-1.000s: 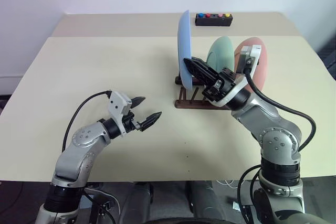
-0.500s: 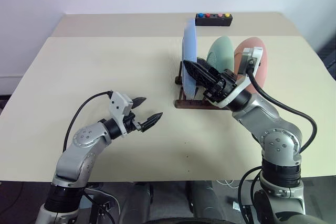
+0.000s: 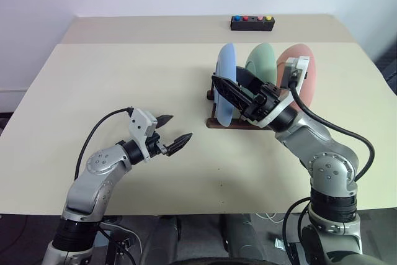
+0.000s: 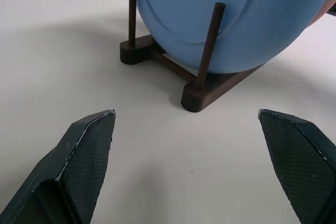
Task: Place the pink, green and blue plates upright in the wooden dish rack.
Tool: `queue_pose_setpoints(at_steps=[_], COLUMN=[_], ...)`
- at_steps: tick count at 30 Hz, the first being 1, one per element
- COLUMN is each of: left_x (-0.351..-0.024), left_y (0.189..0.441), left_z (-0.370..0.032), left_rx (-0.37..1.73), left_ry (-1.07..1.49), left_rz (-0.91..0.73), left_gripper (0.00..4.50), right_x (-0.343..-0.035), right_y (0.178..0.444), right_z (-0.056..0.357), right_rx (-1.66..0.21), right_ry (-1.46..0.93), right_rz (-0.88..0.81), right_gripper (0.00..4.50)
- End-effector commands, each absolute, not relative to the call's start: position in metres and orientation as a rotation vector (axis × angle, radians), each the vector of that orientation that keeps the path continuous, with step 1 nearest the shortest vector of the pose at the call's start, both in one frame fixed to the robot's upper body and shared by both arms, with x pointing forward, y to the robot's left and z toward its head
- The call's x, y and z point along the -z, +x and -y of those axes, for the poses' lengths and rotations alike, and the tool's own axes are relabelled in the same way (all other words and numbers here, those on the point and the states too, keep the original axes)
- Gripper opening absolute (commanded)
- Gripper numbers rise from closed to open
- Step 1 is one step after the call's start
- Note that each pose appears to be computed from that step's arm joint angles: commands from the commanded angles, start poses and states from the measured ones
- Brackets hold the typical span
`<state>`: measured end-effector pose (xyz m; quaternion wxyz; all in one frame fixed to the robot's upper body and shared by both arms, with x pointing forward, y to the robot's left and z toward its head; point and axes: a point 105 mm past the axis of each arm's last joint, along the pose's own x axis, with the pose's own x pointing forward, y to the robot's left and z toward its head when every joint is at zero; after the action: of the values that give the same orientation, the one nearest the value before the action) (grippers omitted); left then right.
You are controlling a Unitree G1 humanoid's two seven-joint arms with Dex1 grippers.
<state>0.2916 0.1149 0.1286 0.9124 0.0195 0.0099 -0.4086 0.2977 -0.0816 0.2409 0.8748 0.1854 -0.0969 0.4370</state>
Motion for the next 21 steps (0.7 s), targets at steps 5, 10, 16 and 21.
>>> queue_pose_setpoints(at_steps=[5,10,16,21], left_x=[-0.140,-0.139,-0.139,-0.138], left_y=[0.290,0.289,0.290,0.290], left_z=[-0.109,-0.110,-0.109,-0.107], left_rx=[0.865,0.858,0.857,0.862], left_ry=[0.056,0.054,0.051,0.047], left_rz=[0.034,0.034,0.033,0.035], left_gripper=[4.50,4.50,4.50,4.50], right_x=[-0.262,-0.270,-0.285,-0.288], right_y=[0.300,0.299,0.299,0.302], right_z=[0.081,0.081,0.085,0.089], right_rx=[-0.914,-0.922,-0.898,-0.875], right_ry=[0.306,0.243,0.129,0.085], right_rz=[0.286,0.313,0.393,0.407], right_gripper=[4.47,4.47,4.47,4.47])
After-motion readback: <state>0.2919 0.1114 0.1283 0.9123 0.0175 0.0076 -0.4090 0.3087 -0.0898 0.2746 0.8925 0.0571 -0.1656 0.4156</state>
